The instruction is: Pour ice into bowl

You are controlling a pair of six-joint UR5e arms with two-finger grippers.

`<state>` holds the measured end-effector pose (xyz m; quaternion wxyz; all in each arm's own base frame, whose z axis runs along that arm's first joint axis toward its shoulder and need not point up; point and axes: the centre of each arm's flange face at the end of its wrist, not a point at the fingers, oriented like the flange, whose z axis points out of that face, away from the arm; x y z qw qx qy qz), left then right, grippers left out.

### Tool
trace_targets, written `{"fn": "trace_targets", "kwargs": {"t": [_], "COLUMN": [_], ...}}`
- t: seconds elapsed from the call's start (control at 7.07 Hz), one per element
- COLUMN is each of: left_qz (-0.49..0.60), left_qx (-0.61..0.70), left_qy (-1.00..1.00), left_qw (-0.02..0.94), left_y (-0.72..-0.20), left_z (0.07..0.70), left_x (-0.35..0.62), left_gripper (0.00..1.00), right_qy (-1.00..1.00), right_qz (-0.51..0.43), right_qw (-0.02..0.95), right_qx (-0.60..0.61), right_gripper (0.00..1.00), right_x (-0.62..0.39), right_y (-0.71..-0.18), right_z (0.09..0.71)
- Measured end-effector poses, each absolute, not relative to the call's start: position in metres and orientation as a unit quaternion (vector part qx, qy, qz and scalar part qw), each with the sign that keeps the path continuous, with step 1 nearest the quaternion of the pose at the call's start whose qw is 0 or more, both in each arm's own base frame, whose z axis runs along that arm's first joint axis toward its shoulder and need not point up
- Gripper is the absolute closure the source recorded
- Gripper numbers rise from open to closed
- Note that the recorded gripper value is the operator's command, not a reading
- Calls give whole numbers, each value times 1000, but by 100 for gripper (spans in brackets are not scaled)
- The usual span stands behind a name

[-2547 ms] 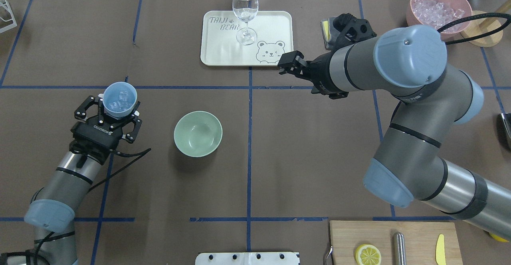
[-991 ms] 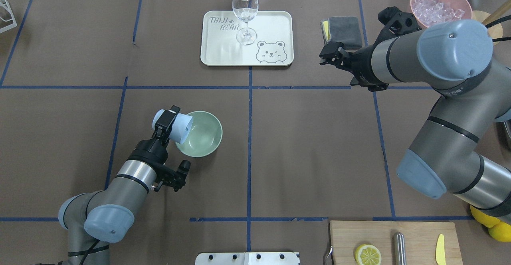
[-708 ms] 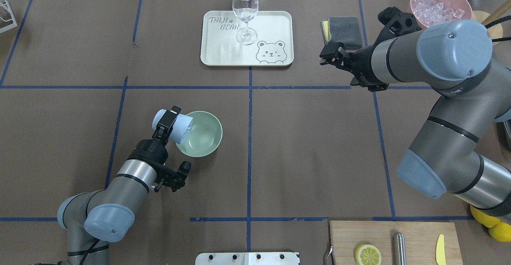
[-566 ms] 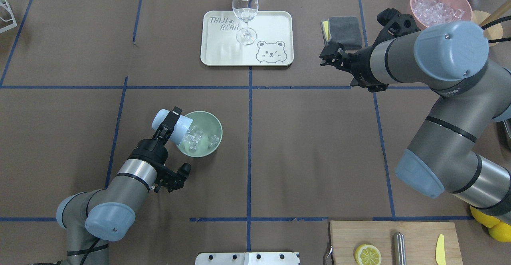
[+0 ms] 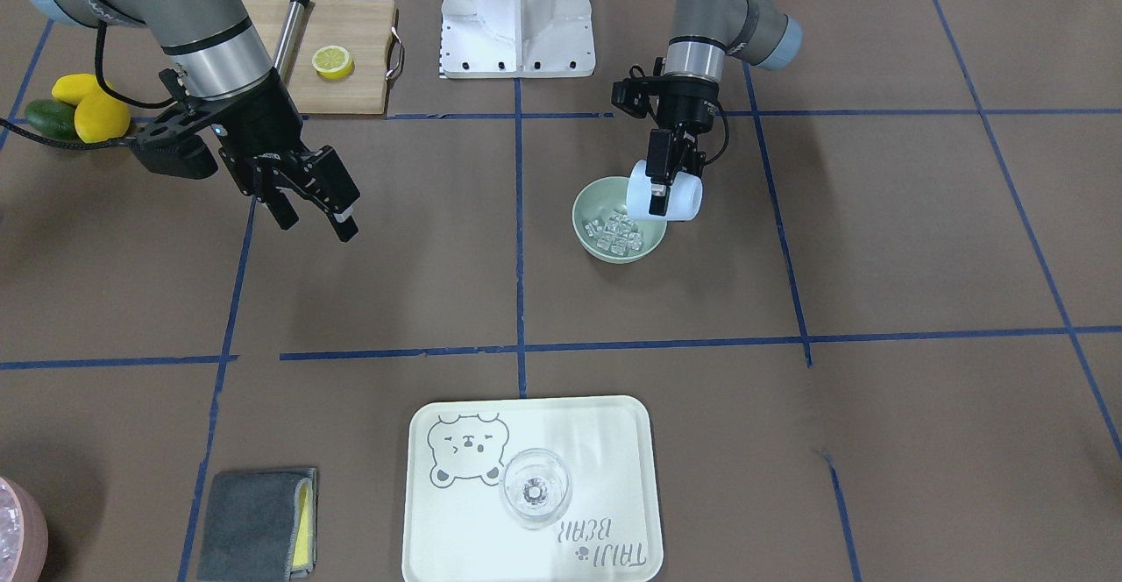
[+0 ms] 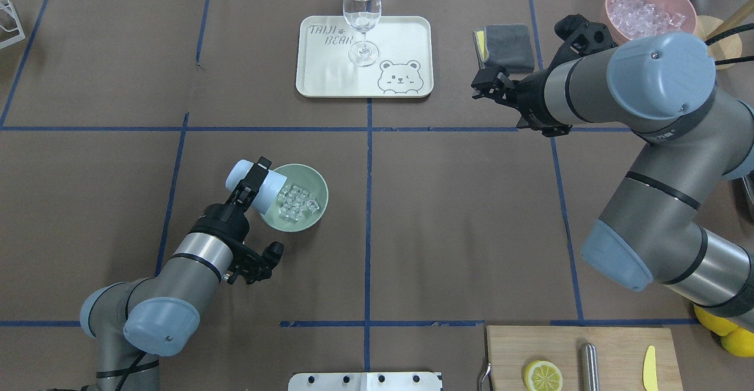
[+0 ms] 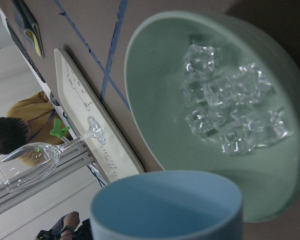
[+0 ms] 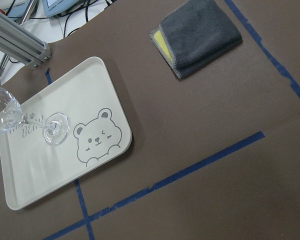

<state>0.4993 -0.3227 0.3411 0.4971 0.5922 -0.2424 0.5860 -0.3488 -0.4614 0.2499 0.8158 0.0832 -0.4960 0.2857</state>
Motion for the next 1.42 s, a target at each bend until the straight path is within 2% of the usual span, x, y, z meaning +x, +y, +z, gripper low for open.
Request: {"fn": "trace_targets", "kwargs": {"t": [0.28,0.71,1.13,1.42], "left_qz": [512,333,144,18], "left_qx": [618,612,574,577], "left_qy": [-155,58,195,188], "left_qw": [576,714,782,794], "left_y": [-323,-331,-321,-326], "left_z": [349,383,404,435], "left_x": [495,464,409,385], "left_gripper": [100,100,100,100], "right_qy": [-499,-500,-501,-501], "right_qz": [278,275,273,272], "right_qw": [817,817,817,818], "right_qx": [80,79,81,80], "right_gripper": [0,0,0,0], "right_x": [-358,-364,-365,-366], "right_y": [-456,-456,-456,-455], "right_z": [247,246,245,245]}}
